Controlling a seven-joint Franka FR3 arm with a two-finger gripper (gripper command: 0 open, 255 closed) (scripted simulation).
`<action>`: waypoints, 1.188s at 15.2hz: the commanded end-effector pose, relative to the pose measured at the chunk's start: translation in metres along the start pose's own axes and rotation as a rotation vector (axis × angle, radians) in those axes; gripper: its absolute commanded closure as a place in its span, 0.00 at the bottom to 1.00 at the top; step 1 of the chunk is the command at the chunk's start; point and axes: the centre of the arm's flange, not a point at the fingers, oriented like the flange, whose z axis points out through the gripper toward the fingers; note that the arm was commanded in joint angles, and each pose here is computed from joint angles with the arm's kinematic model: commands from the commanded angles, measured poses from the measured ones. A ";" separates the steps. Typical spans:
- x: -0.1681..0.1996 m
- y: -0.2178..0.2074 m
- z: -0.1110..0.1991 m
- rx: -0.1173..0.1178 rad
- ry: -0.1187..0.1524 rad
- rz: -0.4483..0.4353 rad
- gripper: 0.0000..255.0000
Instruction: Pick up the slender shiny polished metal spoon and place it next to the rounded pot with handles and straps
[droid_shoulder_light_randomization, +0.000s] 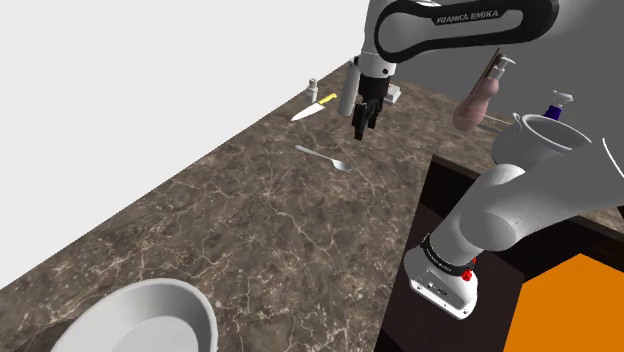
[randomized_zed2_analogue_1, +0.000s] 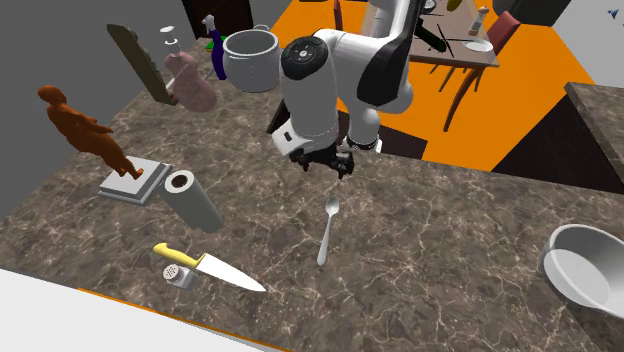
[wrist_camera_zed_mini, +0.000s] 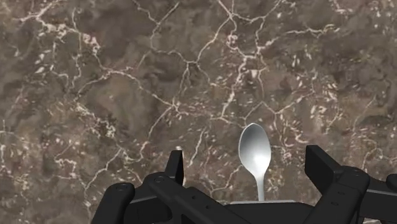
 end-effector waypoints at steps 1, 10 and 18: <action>0.021 -0.003 0.009 0.012 0.006 -0.020 0.00; 0.119 -0.026 0.055 0.062 0.022 -0.106 0.00; 0.120 -0.029 0.095 0.062 0.022 -0.106 0.00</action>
